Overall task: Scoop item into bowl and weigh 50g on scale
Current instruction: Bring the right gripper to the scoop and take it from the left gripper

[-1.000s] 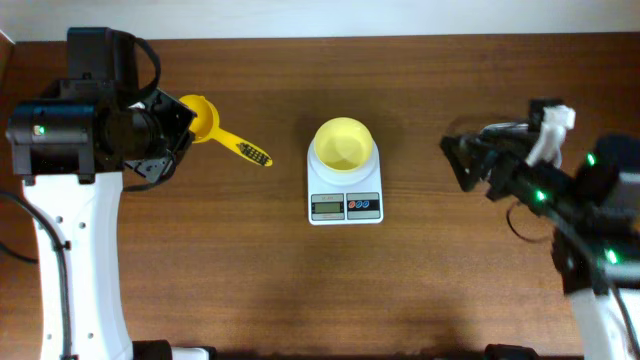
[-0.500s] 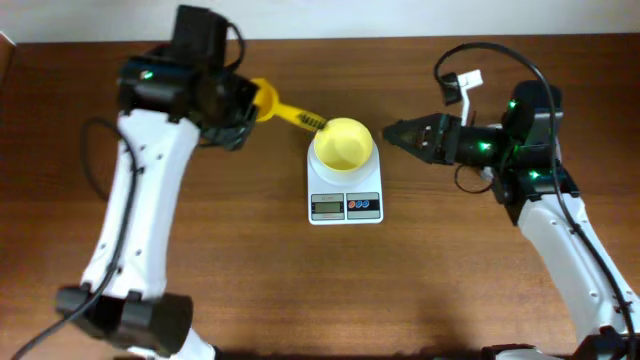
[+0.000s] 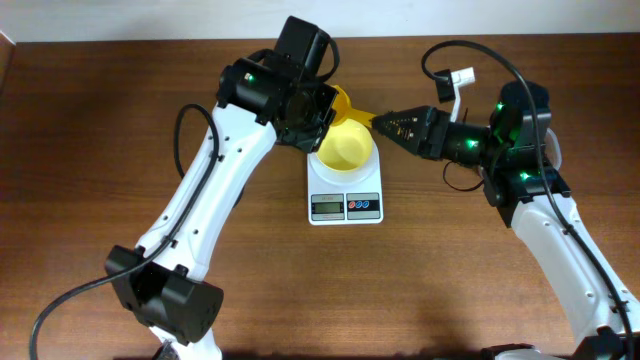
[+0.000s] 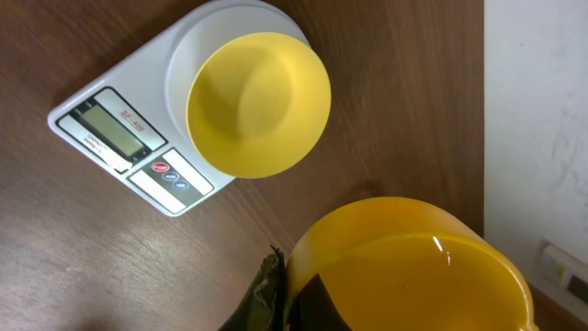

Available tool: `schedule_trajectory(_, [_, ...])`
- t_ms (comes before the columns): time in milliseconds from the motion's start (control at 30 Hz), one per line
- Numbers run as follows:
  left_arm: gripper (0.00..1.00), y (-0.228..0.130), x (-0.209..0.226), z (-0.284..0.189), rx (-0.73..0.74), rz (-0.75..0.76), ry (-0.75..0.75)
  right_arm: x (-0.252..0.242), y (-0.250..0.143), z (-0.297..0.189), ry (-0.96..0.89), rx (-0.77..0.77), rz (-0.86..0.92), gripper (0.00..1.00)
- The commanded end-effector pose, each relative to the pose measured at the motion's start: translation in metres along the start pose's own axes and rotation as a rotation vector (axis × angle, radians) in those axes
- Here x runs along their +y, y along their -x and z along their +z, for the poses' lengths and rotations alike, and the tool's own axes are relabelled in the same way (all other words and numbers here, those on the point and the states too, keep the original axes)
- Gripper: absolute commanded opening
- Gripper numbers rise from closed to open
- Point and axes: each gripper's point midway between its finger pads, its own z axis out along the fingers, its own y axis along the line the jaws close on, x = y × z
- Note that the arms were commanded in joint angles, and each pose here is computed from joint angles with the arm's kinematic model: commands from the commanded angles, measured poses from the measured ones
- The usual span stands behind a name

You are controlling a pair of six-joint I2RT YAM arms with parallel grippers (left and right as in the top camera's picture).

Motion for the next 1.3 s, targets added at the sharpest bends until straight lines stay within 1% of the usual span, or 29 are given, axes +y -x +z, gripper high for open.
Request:
schedule_trajectory(0, [0.0,-0.008,0.001,0.004,0.011,-0.032,0.008,-0.001,0.011,0.0,-0.036,-0.049,-0.016,0.9])
schedule_trajectory(100, [0.0,-0.019,0.001,0.005,0.019,-0.044,0.011,-0.003,0.013,0.0,-0.049,-0.062,-0.015,0.76])
schedule_trajectory(133, [0.0,-0.022,0.001,0.005,0.022,-0.052,0.012,-0.004,0.013,0.0,-0.054,-0.065,-0.013,0.74])
schedule_trajectory(200, [0.0,-0.027,0.002,0.006,0.028,-0.062,0.014,-0.005,0.014,0.0,-0.056,-0.067,-0.013,0.74])
schedule_trajectory(300, [0.0,-0.036,0.002,0.007,0.036,-0.048,0.017,-0.006,0.015,0.0,-0.062,-0.073,-0.013,0.64])
schedule_trajectory(333, [0.0,-0.037,0.002,0.007,0.038,-0.046,0.017,-0.006,0.015,0.0,-0.063,-0.074,-0.013,0.58])
schedule_trajectory(367, [0.0,-0.038,0.002,0.007,0.038,-0.044,0.017,-0.006,0.015,0.0,-0.063,-0.074,-0.013,0.49])
schedule_trajectory(400, [0.0,-0.038,0.003,0.007,0.038,-0.044,0.018,-0.006,0.015,0.0,-0.063,-0.074,-0.013,0.36])
schedule_trajectory(433, [0.0,-0.038,0.002,0.007,0.039,-0.044,0.017,-0.006,0.014,0.0,-0.064,-0.072,-0.009,0.3])
schedule_trajectory(500, [0.0,-0.038,0.002,0.007,0.039,-0.044,0.017,-0.008,0.013,0.0,-0.069,-0.068,0.0,0.21])
schedule_trajectory(567, [0.0,-0.041,0.003,0.007,0.041,-0.04,0.018,-0.009,0.011,0.0,-0.073,-0.064,0.01,0.04])
schedule_trajectory(767, [0.0,-0.045,0.001,0.007,0.046,-0.03,0.011,-0.011,0.009,0.0,-0.075,-0.055,0.023,0.04])
schedule_trajectory(800, [0.0,-0.045,0.0,0.007,0.046,-0.029,0.008,-0.01,0.008,0.0,-0.071,-0.051,0.019,0.11])
schedule_trajectory(833, [0.0,-0.045,0.0,0.007,0.046,-0.029,0.006,-0.01,0.008,0.0,-0.07,-0.049,0.019,0.27])
schedule_trajectory(867, [0.0,-0.045,-0.001,0.007,0.047,-0.029,0.004,-0.009,0.008,0.0,-0.067,-0.047,0.015,0.31])
schedule_trajectory(967, [0.0,-0.045,-0.002,0.007,0.047,-0.028,0.0,-0.008,0.007,0.0,-0.062,-0.042,0.012,0.35])
schedule_trajectory(1100, [0.0,-0.049,-0.002,0.007,0.051,-0.021,-0.002,-0.008,0.006,0.0,-0.059,-0.039,0.012,0.34])
schedule_trajectory(1133, [0.0,-0.051,-0.003,0.007,0.053,-0.018,-0.006,-0.007,0.006,0.0,-0.057,-0.036,0.012,0.22])
schedule_trajectory(1167, [0.0,-0.053,-0.004,0.008,0.055,-0.014,-0.009,-0.007,0.005,0.0,-0.054,-0.033,0.013,0.14])
schedule_trajectory(1233, [0.0,-0.057,-0.005,0.008,0.06,-0.004,-0.016,-0.008,0.004,0.001,-0.056,-0.029,0.019,0.04])
schedule_trajectory(1267, [0.0,-0.059,-0.006,0.008,0.062,0.0,-0.021,-0.007,0.003,0.001,-0.053,-0.026,0.019,0.04])
